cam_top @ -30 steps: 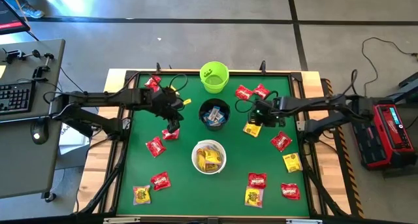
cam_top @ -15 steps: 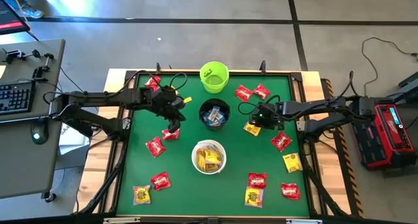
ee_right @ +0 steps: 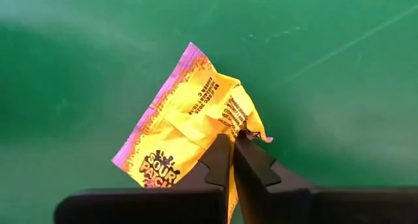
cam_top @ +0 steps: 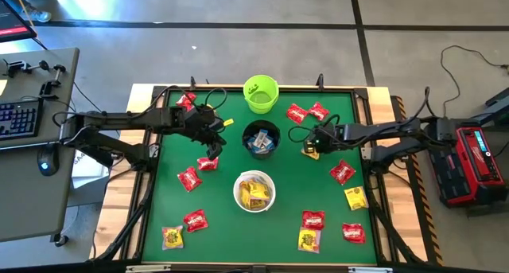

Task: Sort candy by brand, put in halloween buckets
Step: Put the yellow candy into the white bucket

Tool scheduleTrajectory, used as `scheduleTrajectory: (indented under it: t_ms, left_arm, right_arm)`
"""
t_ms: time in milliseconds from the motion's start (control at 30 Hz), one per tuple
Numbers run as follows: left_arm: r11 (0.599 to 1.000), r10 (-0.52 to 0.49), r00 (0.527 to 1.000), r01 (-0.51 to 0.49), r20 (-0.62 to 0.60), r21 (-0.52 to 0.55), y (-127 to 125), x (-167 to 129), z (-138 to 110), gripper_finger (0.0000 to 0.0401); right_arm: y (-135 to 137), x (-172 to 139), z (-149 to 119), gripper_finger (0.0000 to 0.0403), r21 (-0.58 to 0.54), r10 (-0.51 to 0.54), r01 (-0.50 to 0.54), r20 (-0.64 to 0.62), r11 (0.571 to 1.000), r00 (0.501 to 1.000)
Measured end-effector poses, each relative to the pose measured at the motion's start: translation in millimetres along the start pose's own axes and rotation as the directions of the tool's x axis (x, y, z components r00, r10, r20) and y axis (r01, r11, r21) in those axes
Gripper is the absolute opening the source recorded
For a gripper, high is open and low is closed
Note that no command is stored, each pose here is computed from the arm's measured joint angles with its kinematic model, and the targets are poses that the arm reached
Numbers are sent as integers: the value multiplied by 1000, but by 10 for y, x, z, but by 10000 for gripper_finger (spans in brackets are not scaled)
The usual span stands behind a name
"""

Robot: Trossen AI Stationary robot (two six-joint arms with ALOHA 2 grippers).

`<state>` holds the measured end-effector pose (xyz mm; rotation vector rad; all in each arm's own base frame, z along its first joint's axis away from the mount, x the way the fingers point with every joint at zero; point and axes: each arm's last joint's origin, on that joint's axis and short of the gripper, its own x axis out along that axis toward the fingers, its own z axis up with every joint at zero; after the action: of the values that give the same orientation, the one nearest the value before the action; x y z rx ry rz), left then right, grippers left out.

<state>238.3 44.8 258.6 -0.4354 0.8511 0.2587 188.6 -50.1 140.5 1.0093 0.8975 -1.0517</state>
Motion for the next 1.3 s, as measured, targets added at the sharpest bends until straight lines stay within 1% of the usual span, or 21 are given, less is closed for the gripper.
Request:
scheduleTrajectory:
  t_ms: [100,200,333,467,533,633,733,867,967,1033,1100,1200,1300]
  left_arm:
    - [996,36,999,-38,26,75,-16,4,6,7]
    - [990,19,995,-32,94,140,-32,28,41,7]
    - [987,-37,990,16,133,157,-17,80,-23,7]
    - [988,-48,986,23,159,154,7,111,-138,7]
    - [989,-29,985,3,173,150,31,119,-214,7]
    - [992,-27,981,2,191,127,67,136,-314,7]
    - [994,-29,980,7,199,110,101,148,-400,7]
    - [996,-27,980,8,196,93,134,142,-488,7]
    - [993,-23,979,-1,205,117,149,126,-522,7]
    - [992,9,976,-36,216,118,170,123,-549,7]
    - [991,70,969,-94,236,91,197,119,-566,7]
    - [983,161,948,-178,273,37,230,103,-588,7]
    - [979,169,946,-193,276,64,239,95,-607,7]
  right_arm:
    - [62,-106,26,2,-29,0,1,18,1000,1000]
    - [138,-231,61,1,-44,-26,29,72,999,997]
    - [404,-527,113,0,-82,56,-47,107,995,993]
    - [667,-954,135,0,-186,116,-85,158,979,981]
    - [792,-1190,133,0,-251,172,-125,178,960,969]
    - [1018,-1516,95,0,-381,307,-223,177,897,935]
    - [1232,-1683,5,0,-469,362,-256,150,845,920]
    - [1571,-1712,-192,0,-553,356,-248,96,796,929]
    - [1883,-1696,-387,0,-604,359,-256,54,755,932]
    - [2077,-1671,-505,0,-634,360,-273,10,724,933]
    - [2255,-1627,-614,0,-640,364,-306,-45,704,930]
    - [2470,-1496,-792,0,-627,336,-324,-104,708,936]
    - [2620,-1323,-975,0,-612,285,-298,-122,733,951]
